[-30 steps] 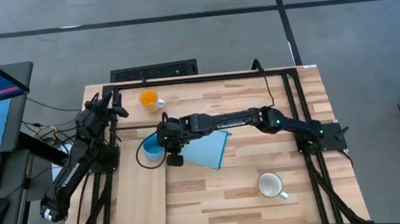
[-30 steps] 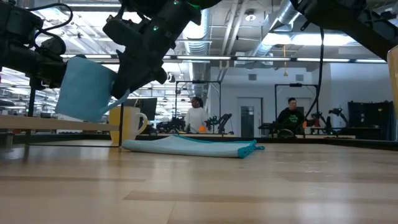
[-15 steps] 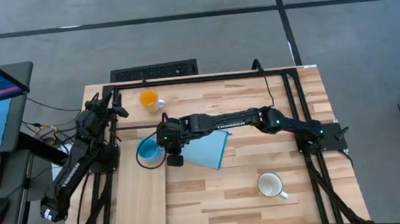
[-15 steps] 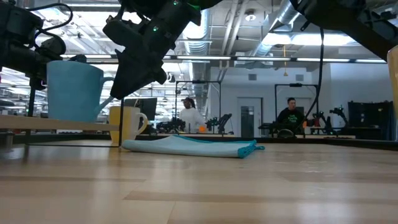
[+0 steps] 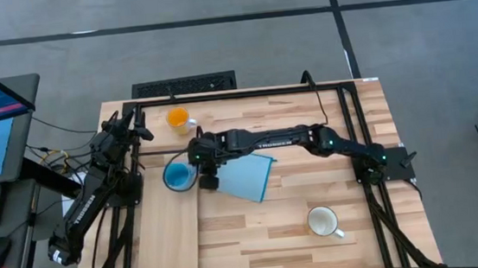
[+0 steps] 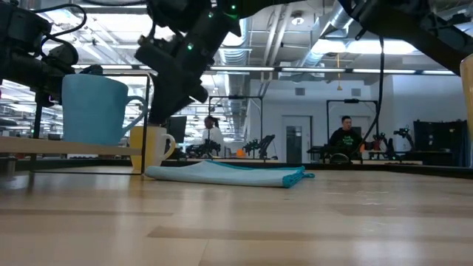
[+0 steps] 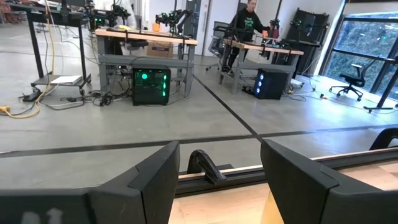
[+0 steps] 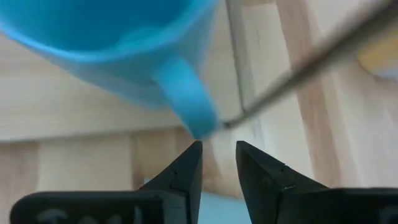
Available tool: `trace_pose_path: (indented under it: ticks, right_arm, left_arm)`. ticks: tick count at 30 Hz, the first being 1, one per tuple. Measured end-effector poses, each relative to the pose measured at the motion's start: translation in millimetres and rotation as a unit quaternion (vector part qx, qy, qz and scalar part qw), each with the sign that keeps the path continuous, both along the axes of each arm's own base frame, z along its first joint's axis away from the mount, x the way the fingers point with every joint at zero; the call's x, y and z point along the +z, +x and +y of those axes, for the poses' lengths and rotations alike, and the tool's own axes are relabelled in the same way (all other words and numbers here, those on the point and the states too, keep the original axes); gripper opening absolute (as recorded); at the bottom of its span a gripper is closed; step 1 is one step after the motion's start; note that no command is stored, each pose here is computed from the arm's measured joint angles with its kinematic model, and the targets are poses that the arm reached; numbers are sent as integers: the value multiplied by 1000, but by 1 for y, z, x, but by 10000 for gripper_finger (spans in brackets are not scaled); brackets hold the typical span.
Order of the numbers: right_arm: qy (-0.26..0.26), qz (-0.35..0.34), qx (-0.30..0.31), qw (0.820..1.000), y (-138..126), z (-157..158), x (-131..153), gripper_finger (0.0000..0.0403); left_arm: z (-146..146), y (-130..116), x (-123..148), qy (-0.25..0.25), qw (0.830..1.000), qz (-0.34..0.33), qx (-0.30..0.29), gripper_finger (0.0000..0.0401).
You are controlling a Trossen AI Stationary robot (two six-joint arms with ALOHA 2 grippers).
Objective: Stack small to large cups/mugs on shelf
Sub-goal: Put the blue mug on the shelf
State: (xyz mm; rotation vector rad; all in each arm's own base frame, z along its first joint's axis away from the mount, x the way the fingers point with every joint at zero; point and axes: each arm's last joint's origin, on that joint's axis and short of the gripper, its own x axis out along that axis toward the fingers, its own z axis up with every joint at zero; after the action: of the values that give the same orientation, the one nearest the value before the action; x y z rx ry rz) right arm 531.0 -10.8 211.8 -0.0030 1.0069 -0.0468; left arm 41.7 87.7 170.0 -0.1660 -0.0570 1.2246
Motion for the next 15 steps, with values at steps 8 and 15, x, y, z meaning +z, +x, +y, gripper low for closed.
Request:
trace_pose_path:
  ticks: [8, 15]
  right_arm:
    - [-11, 8, -25, 1000, -2, -6, -1, 119]
    - [-10, -11, -21, 1000, 2, -1, 1, 118]
  left_arm:
    - [0, 0, 0, 0, 1000, 0, 0, 217]
    - [0, 0, 0, 0, 1000, 0, 0, 217]
